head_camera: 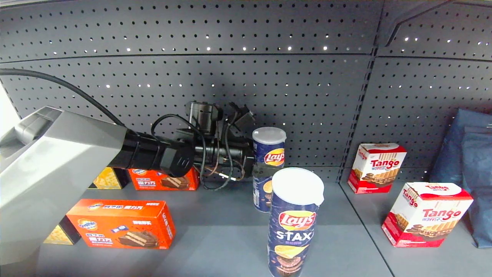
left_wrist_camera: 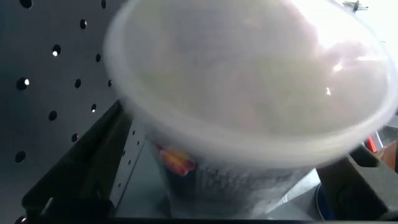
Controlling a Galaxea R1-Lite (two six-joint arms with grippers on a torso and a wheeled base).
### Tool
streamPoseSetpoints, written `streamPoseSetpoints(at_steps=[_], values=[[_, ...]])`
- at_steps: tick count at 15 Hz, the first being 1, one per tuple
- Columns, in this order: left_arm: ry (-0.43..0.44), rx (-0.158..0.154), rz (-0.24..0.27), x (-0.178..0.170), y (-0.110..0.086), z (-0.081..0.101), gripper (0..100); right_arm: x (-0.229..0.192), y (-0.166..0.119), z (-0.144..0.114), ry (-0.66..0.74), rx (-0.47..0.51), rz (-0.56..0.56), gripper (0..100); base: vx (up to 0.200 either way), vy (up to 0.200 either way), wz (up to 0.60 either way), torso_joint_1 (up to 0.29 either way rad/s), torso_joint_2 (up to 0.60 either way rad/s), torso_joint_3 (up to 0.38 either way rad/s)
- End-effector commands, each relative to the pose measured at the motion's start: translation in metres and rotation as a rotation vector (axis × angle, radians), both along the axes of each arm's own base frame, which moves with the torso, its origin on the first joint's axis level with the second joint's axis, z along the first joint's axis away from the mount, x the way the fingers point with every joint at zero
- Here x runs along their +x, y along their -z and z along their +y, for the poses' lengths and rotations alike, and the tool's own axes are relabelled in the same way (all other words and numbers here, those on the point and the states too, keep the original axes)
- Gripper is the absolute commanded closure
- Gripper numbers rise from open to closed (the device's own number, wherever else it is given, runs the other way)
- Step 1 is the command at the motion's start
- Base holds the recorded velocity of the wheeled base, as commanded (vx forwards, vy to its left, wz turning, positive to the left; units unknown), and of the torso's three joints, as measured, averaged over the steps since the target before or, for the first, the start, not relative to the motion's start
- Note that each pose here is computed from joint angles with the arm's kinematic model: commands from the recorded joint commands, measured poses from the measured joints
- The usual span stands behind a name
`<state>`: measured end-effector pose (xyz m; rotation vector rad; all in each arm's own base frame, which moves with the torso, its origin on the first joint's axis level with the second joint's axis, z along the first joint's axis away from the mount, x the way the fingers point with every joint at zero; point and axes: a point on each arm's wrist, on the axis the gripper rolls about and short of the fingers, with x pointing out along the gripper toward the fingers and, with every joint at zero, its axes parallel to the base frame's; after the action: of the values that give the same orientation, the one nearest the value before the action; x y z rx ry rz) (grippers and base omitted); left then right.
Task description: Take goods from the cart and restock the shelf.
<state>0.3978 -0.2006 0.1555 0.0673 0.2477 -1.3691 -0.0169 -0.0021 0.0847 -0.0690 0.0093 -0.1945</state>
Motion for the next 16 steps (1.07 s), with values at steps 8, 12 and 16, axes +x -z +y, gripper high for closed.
streamPoseSetpoints(at_steps=[8, 12, 16], values=[[-0.075, 0.007, 0.014, -0.037, -0.024, 0.049, 0, 0.000, 0.000, 0.000, -0.003, -0.001, 0.001, 0, 0.000, 0.000, 0.00, 0.000, 0.00, 0.000], [-0.137, 0.003, -0.003, -0.066, -0.045, 0.077, 0, 0.000, 0.000, 0.001, -0.024, -0.012, 0.006, 0, 0.000, 0.000, 0.00, 0.000, 0.00, 0.000], [-0.341, 0.076, -0.036, -0.103, -0.063, 0.081, 0, 0.000, 0.000, 0.001, -0.026, -0.010, 0.007, 0, 0.000, 0.000, 0.00, 0.000, 0.00, 0.000]])
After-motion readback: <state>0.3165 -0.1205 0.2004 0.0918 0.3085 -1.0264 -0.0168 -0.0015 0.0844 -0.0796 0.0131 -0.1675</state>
